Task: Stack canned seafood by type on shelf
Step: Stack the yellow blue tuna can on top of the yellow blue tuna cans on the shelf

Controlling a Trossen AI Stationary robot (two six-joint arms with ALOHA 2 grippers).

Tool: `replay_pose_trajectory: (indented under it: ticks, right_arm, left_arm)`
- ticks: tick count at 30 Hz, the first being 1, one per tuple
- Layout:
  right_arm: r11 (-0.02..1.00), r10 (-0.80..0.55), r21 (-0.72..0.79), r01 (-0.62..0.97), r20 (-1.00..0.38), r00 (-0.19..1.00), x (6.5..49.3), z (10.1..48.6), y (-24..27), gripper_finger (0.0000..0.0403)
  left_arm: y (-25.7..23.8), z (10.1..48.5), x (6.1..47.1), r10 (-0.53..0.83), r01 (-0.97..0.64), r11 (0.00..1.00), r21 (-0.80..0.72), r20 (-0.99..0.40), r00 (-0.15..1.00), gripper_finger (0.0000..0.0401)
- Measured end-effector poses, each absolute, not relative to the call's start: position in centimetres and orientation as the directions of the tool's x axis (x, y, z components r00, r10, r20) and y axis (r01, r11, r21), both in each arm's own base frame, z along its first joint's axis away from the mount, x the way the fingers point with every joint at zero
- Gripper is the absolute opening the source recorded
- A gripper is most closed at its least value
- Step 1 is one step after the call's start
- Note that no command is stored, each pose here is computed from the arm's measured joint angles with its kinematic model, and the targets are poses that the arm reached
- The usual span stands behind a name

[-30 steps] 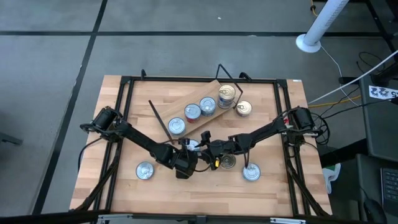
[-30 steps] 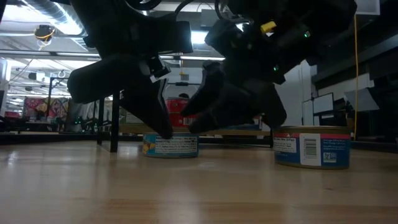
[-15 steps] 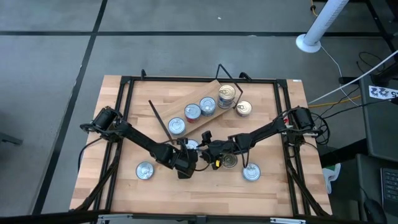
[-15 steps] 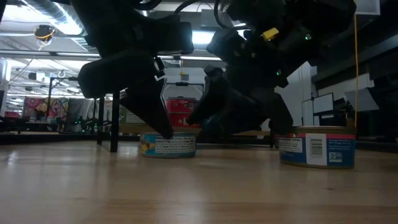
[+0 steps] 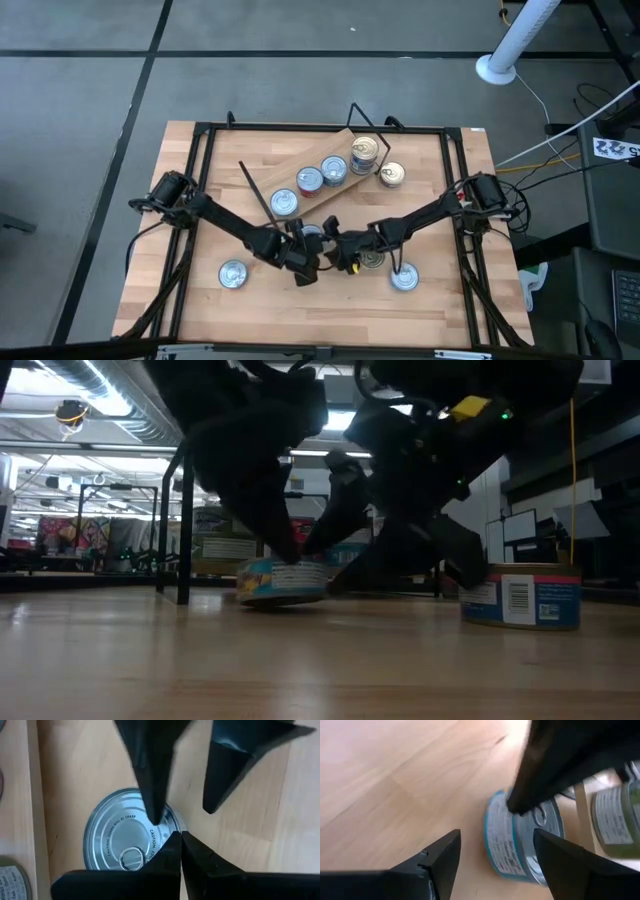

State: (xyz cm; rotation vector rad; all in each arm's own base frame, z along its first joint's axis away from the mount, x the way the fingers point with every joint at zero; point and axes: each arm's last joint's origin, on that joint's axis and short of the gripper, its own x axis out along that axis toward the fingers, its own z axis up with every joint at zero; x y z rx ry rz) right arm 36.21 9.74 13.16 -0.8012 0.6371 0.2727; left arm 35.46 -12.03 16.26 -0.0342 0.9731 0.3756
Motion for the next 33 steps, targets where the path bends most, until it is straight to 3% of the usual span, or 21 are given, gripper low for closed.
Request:
replay_pose_trajectory:
  ticks: [7, 24, 33]
  right_arm:
    - [0.649, -0.106, -0.646, -0.402, -0.6, 0.793, 36.0, 13.3, 10.2, 0.025]
    - [0.63, -0.116, -0.639, -0.442, -0.64, 0.76, 35.4, 12.8, 10.8, 0.025]
    - [0.622, -0.19, -0.676, -0.394, -0.619, 0.762, 35.5, 12.9, 10.5, 0.025]
  left_arm:
    - [-12.1, 16.6, 35.8, 0.282, -0.371, 0.925, 0.077, -0.793, 0.539, 0.0]
    - [-12.2, 16.9, 36.3, 0.267, -0.4, 0.916, 0.016, -0.769, 0.581, 0.0]
    - [-12.4, 17.5, 37.1, 0.241, -0.4, 0.915, -0.058, -0.716, 0.656, 0.0]
